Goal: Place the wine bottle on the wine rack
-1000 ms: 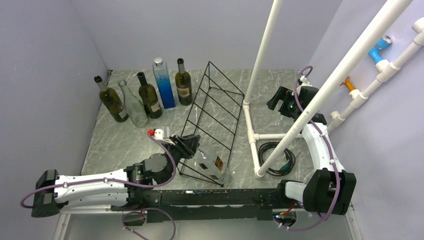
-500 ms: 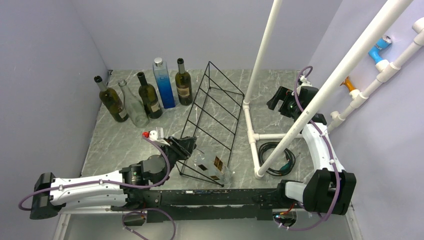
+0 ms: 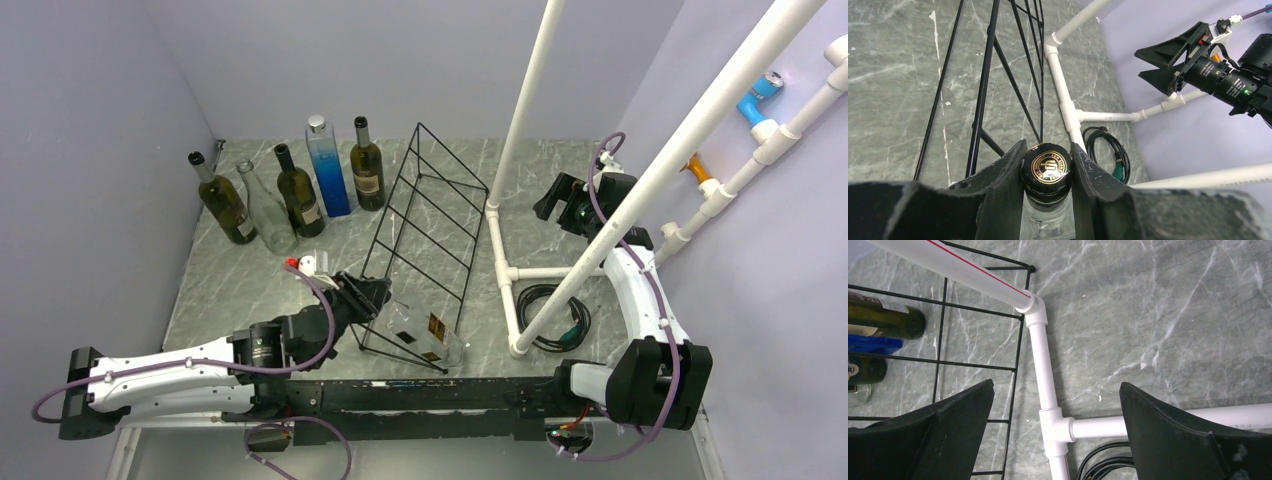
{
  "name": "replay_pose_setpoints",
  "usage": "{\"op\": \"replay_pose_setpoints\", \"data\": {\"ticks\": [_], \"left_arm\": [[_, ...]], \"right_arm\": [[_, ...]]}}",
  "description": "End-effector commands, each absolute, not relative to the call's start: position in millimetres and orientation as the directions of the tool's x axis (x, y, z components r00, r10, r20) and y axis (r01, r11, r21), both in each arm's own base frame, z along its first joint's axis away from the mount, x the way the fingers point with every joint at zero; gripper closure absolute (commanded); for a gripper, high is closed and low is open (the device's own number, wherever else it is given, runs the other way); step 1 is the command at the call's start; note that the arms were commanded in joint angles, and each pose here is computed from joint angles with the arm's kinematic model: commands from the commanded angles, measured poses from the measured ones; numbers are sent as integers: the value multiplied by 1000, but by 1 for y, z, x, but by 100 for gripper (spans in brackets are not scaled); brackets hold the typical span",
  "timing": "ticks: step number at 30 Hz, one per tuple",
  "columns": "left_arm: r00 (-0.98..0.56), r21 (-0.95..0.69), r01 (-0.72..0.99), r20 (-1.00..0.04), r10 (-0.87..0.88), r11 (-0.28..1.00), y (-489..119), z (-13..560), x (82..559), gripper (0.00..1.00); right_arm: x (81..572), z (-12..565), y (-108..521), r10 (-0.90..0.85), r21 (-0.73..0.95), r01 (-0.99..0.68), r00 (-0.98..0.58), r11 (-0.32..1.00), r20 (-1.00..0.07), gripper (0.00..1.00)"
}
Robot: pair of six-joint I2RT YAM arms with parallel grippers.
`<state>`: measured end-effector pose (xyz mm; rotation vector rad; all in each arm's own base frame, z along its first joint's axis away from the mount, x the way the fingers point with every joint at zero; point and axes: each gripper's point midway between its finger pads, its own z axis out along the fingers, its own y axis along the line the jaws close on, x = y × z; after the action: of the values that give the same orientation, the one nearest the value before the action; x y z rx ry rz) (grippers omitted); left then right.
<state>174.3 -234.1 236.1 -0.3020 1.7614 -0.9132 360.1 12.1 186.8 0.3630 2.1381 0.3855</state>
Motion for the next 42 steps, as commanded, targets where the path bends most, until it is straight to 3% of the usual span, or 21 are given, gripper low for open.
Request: {"op": "replay_pose_setpoints", "data": {"ticks": [1, 5, 12, 29, 42], "left_arm": [[-456, -765, 231, -630, -628, 601, -241, 251, 163, 66], [-460, -757, 239, -640, -616, 608, -241, 254, 162, 56], [-473, -731, 224, -660, -584, 645, -238, 263, 161, 53], [-463, -617, 215, -747, -478, 757, -225, 272, 163, 27], [-448, -516, 169, -799, -401, 840, -206, 272, 166, 18]], "right_arm": [[366, 200, 12, 391, 406, 85, -505, 910, -770, 0], [366, 199, 12, 392, 407, 85, -505, 909, -769, 0], [366, 200, 12, 391, 406, 85, -504, 910, -770, 0], [366, 200, 13, 390, 407, 81, -504, 910, -771, 0], [366, 202, 13, 390, 409, 77, -501, 909, -772, 0]]}}
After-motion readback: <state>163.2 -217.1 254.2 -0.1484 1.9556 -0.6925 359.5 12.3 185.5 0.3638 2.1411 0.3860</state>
